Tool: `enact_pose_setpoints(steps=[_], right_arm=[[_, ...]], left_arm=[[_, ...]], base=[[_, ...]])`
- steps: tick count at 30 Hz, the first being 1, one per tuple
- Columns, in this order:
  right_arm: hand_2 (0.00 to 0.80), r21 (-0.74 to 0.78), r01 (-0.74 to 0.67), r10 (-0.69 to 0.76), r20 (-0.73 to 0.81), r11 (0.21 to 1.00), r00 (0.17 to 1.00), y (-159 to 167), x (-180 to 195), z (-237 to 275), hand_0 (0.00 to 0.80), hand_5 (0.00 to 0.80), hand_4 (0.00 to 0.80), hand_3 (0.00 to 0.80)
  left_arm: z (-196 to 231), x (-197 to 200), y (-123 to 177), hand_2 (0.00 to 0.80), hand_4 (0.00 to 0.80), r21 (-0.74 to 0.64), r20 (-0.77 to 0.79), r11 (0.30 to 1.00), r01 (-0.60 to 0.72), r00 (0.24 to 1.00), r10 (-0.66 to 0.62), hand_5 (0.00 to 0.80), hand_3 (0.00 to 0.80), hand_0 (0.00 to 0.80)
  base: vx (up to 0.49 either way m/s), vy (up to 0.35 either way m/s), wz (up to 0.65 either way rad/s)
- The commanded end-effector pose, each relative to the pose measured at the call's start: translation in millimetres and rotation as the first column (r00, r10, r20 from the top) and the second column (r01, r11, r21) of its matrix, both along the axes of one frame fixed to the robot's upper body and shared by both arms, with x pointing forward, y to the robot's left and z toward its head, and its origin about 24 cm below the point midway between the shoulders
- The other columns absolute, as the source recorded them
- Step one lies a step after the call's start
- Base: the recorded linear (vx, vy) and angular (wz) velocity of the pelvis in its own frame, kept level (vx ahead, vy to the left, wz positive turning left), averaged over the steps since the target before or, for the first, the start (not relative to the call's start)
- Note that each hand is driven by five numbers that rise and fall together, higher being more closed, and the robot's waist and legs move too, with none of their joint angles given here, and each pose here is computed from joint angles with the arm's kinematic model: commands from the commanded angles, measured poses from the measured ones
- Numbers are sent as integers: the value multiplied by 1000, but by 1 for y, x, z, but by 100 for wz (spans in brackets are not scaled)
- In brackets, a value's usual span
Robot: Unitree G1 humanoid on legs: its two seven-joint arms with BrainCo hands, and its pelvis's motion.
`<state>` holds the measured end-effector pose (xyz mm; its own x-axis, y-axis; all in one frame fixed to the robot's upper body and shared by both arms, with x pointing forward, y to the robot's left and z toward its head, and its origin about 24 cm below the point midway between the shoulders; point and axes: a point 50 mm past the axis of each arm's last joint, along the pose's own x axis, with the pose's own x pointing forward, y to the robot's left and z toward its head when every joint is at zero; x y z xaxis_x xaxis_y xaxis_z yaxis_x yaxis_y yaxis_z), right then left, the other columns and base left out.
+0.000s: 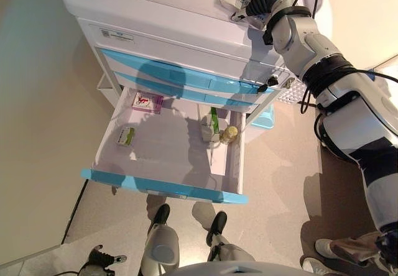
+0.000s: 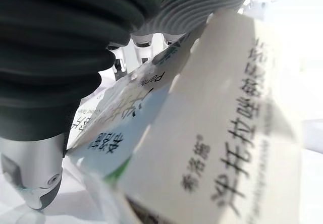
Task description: Open the drawer and pick up the medicine
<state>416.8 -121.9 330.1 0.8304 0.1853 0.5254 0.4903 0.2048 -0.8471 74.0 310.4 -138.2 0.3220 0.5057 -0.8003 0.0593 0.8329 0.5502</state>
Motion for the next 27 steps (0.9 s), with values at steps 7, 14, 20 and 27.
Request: enact_pose_setpoints(steps=[7, 14, 20, 27], right_arm=[[0, 21, 21, -23, 65, 1000, 998, -7, -5, 29, 0, 0, 0, 0], [0, 86, 18, -23, 54, 996, 998, -16, -4, 24, 0, 0, 0, 0], [0, 128, 54, -60, 44, 990, 997, -33, -4, 22, 0, 0, 0, 0], [0, 224, 71, -79, 27, 972, 996, -55, -4, 14, 0, 0, 0, 0]], left_arm=[[6, 3, 11, 0, 0, 33, -6, 999, 16, 1000, -16, 0, 0, 0], [5, 0, 12, 0, 0, 27, -11, 1000, 8, 1000, -8, 0, 0, 0], [3, -3, 8, 0, 0, 8, -26, 1000, 15, 1000, -15, 0, 0, 0], [-1, -8, 4, 0, 0, -13, -53, 1000, 28, 998, -28, 0, 0, 0]], base=[[0, 0, 0], [0, 0, 0], [0, 0, 0], [-2, -2, -5]])
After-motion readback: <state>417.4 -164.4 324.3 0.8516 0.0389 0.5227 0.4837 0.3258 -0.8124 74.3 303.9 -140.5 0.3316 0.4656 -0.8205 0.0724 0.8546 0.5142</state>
